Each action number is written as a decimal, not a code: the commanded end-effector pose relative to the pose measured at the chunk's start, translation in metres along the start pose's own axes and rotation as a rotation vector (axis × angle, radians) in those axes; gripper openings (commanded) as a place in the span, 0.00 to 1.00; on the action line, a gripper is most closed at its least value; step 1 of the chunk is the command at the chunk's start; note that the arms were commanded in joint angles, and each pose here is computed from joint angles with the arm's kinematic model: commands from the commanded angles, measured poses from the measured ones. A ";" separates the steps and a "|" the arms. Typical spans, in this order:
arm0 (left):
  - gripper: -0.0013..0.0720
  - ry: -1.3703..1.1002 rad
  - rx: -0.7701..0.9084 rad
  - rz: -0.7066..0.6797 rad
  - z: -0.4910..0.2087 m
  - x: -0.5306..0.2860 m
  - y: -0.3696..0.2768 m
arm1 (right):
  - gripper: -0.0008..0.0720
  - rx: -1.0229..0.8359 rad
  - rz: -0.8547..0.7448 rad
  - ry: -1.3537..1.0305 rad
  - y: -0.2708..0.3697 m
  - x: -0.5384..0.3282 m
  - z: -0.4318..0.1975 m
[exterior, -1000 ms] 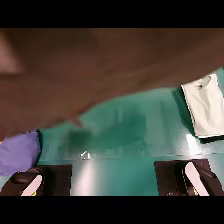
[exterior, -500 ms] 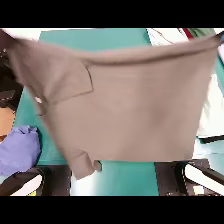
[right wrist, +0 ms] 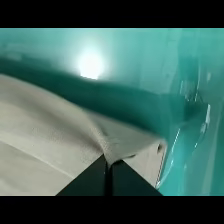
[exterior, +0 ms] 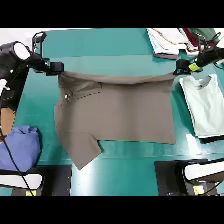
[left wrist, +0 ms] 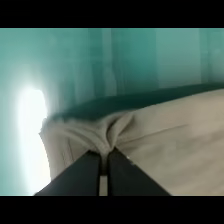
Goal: Fold the shirts.
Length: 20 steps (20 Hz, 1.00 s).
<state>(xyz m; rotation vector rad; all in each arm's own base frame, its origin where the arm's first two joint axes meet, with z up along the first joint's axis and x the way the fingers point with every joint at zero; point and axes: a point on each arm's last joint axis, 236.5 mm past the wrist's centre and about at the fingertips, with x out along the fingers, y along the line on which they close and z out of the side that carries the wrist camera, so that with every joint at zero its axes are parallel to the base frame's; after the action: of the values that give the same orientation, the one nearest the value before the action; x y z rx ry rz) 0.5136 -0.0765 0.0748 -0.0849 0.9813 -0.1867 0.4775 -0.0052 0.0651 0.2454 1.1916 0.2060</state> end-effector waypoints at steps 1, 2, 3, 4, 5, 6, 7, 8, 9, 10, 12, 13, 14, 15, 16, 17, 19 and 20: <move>0.06 0.012 0.109 -0.002 0.015 -0.005 0.002 | 0.03 -0.035 -0.019 -0.032 -0.003 -0.005 0.024; 0.06 0.053 0.121 0.000 0.008 -0.014 0.008 | 0.03 -0.050 -0.022 -0.012 -0.002 -0.011 0.019; 0.06 0.109 0.099 0.003 -0.004 -0.021 0.018 | 0.03 -0.051 -0.035 0.020 -0.005 -0.015 0.010; 0.06 0.175 0.065 -0.011 -0.021 -0.025 0.024 | 0.03 -0.060 -0.054 0.046 -0.008 -0.016 -0.001; 0.06 0.248 0.033 -0.037 -0.040 -0.025 0.028 | 0.03 -0.053 -0.060 0.069 -0.011 -0.014 -0.012; 0.06 0.302 0.012 -0.059 -0.056 -0.022 0.029 | 0.03 -0.042 -0.055 0.101 -0.011 -0.008 -0.026; 0.06 0.353 -0.007 -0.081 -0.074 -0.016 0.027 | 0.03 -0.029 -0.051 0.129 -0.012 -0.002 -0.040; 0.06 0.391 -0.020 -0.091 -0.089 -0.008 0.026 | 0.03 -0.018 -0.048 0.155 -0.012 0.006 -0.056; 0.06 0.428 -0.027 -0.102 -0.105 0.002 0.022 | 0.03 -0.006 -0.046 0.173 -0.013 0.013 -0.069; 0.06 0.454 -0.029 -0.107 -0.120 0.012 0.017 | 0.03 0.008 -0.040 0.185 -0.012 0.020 -0.083; 0.06 0.493 -0.033 -0.110 -0.145 0.028 0.012 | 0.04 0.015 -0.040 0.203 -0.010 0.032 -0.105; 0.06 0.516 -0.042 -0.109 -0.156 0.033 0.010 | 0.04 0.016 -0.040 0.210 -0.009 0.036 -0.113; 0.06 0.537 -0.063 -0.102 -0.165 0.035 0.011 | 0.05 0.022 -0.042 0.207 -0.009 0.039 -0.119; 0.28 0.547 -0.072 -0.101 -0.169 0.035 0.011 | 0.20 0.026 -0.037 0.204 -0.008 0.041 -0.121; 0.75 0.553 -0.072 -0.101 -0.170 0.035 0.011 | 0.53 0.035 -0.032 0.184 -0.007 0.043 -0.117; 0.85 0.568 -0.069 -0.101 -0.173 0.031 0.010 | 0.67 0.054 -0.020 0.165 -0.006 0.040 -0.112; 0.86 0.573 -0.052 -0.089 -0.172 0.013 0.011 | 0.67 0.071 0.043 0.161 0.009 0.028 -0.104; 0.86 0.550 -0.043 -0.082 -0.168 0.001 0.010 | 0.67 0.064 0.055 0.180 0.014 0.022 -0.106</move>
<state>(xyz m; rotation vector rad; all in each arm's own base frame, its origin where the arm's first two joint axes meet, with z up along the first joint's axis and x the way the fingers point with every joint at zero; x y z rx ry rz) 0.3898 -0.0680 -0.0334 -0.1328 1.5205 -0.2795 0.3906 0.0112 -0.0001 0.2716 1.3645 0.2002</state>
